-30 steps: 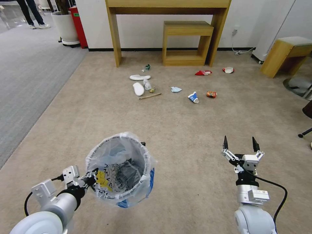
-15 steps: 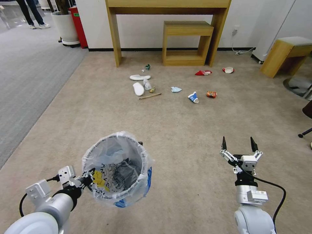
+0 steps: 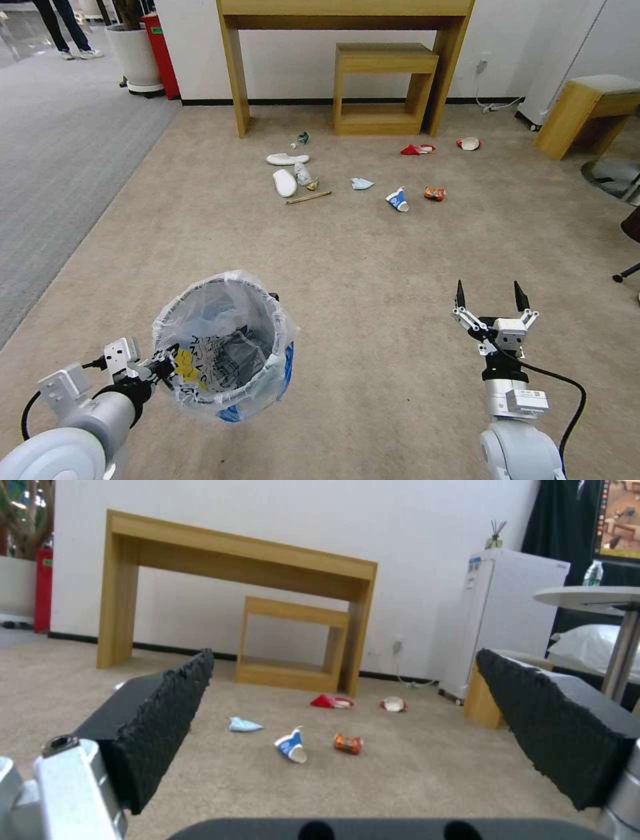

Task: Pick up the trash bin and place the garbage on the floor into it.

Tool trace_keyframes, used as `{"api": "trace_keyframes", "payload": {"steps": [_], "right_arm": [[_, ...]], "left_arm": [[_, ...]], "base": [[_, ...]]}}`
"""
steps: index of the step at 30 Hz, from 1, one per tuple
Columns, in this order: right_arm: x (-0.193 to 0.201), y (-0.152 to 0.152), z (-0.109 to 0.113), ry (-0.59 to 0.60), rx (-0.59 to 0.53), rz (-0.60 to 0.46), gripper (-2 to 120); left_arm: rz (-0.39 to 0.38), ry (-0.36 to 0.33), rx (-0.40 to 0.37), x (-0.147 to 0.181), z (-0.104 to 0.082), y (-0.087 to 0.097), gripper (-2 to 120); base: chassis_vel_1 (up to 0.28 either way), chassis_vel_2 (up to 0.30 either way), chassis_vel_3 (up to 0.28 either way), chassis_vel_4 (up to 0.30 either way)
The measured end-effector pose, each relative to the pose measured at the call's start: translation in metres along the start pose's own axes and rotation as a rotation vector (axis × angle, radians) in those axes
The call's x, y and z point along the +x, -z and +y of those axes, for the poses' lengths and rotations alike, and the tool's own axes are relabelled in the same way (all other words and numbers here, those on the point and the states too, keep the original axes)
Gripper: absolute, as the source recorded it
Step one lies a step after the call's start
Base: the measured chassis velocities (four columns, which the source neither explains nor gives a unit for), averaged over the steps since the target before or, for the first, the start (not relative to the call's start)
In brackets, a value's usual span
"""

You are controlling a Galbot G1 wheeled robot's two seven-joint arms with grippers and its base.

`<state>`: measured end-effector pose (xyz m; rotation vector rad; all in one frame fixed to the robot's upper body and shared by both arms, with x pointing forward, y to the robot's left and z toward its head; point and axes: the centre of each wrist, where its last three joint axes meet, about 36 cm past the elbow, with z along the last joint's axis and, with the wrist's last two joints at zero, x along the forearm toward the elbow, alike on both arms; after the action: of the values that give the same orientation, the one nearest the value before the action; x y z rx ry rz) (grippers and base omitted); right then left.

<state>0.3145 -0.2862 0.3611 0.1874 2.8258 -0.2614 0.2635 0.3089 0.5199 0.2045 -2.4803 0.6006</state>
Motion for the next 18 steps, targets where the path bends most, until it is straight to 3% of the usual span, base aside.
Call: {"api": "trace_keyframes", "payload": {"steps": [18], "right_arm": [[0.0011, -0.0006, 0.0010, 0.023, -0.004, -0.005, 100]], "left_arm": [[0.003, 0.000, -0.014, -0.0013, 0.0016, 0.0010, 1]], "base": [[0.124, 0.229, -0.118, -0.224]]}}
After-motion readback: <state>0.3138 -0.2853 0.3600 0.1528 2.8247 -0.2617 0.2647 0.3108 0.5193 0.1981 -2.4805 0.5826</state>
